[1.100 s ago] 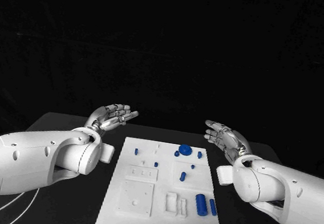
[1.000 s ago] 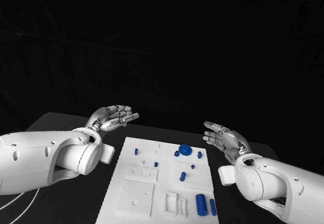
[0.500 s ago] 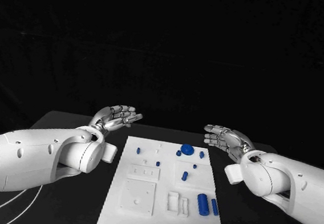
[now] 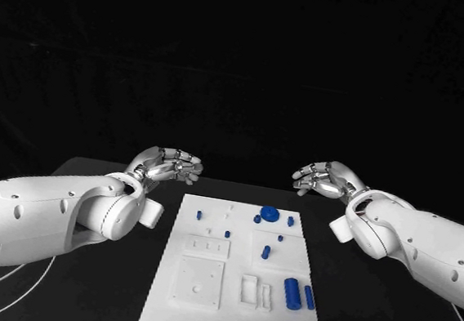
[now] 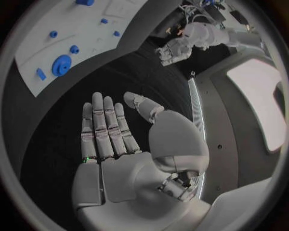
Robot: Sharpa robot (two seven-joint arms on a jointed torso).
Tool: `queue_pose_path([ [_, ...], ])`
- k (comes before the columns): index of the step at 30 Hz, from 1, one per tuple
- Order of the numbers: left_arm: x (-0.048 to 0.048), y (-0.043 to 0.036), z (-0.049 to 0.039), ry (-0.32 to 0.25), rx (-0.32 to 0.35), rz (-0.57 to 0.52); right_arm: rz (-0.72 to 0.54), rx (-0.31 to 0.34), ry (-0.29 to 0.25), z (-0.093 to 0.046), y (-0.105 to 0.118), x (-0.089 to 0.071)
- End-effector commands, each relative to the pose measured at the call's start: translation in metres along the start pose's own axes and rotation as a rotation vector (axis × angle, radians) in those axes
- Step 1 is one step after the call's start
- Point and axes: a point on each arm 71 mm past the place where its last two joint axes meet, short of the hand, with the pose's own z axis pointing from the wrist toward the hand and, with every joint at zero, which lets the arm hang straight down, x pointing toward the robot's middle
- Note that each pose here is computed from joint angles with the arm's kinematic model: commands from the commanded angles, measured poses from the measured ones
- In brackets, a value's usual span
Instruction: Assemble the parts on the task board
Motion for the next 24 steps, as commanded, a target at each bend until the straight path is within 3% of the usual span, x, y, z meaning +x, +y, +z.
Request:
queue_pose_path([
  [1, 0.0103, -0.0090, -0.0023, 0.132, 0.031, 0.004, -0.324, -0.100, 0.083, 0.005, 0.012, 0.003],
  [7, 0.0143, -0.0183, -0.0050, 0.178, 0.038, -0.024, -0.546, -0.137, 0.126, 0.011, 0.025, 0.000],
  [11, 0.0143, -0.0231, -0.0060, 0.175, 0.009, -0.110, -0.657, -0.140, 0.172, 0.014, 0.030, 0.004],
  [24, 0.0137, -0.0425, -0.0138, 0.214, 0.037, -0.099, -0.926, -0.226, 0.177, 0.018, 0.056, 0.021],
])
